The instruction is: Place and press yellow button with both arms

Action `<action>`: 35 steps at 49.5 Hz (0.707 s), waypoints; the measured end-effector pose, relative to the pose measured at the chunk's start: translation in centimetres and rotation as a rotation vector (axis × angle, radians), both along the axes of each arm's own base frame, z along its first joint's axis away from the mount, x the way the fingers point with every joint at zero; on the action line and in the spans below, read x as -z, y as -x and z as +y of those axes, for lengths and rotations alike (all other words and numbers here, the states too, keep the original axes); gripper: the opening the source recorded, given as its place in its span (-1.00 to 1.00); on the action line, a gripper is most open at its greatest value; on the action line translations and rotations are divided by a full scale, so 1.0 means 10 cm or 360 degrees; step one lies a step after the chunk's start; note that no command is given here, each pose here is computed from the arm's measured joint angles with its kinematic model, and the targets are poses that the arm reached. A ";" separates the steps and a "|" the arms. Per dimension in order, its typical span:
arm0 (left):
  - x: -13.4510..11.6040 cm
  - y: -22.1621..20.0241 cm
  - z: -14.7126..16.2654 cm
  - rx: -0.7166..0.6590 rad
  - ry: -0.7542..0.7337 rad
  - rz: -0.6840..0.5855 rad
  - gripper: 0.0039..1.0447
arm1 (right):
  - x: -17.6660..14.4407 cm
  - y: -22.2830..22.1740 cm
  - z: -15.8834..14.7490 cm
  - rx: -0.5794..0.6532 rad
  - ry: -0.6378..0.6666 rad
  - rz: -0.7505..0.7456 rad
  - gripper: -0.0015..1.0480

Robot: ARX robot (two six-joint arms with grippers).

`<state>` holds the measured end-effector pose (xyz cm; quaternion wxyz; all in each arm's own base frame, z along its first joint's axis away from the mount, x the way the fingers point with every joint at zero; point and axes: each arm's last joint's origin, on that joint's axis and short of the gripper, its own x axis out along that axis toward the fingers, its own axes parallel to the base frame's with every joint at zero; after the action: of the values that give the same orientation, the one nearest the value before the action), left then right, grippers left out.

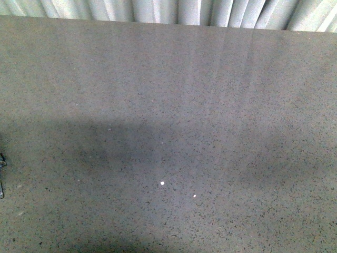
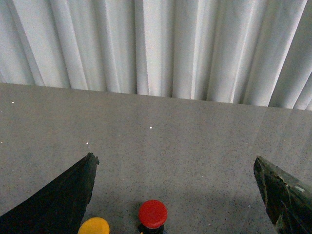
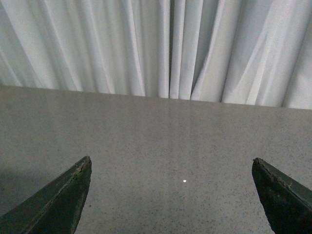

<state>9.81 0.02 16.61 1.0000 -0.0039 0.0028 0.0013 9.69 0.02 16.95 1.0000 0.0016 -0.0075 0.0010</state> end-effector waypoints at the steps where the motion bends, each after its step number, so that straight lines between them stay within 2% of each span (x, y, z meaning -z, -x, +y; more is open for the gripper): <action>1: 0.00 0.00 0.00 0.0000 0.0000 -0.0001 0.83 | 0.00 0.00 0.00 0.0000 -0.0001 0.0000 0.82; 35: 0.00 0.00 0.00 0.0000 0.0000 -0.0001 0.83 | 0.00 0.00 0.00 0.0000 0.0000 0.0000 0.82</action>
<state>9.80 0.02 16.63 1.0000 -0.0039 0.0026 0.0013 9.69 0.02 16.95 1.0000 0.0016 -0.0075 0.0010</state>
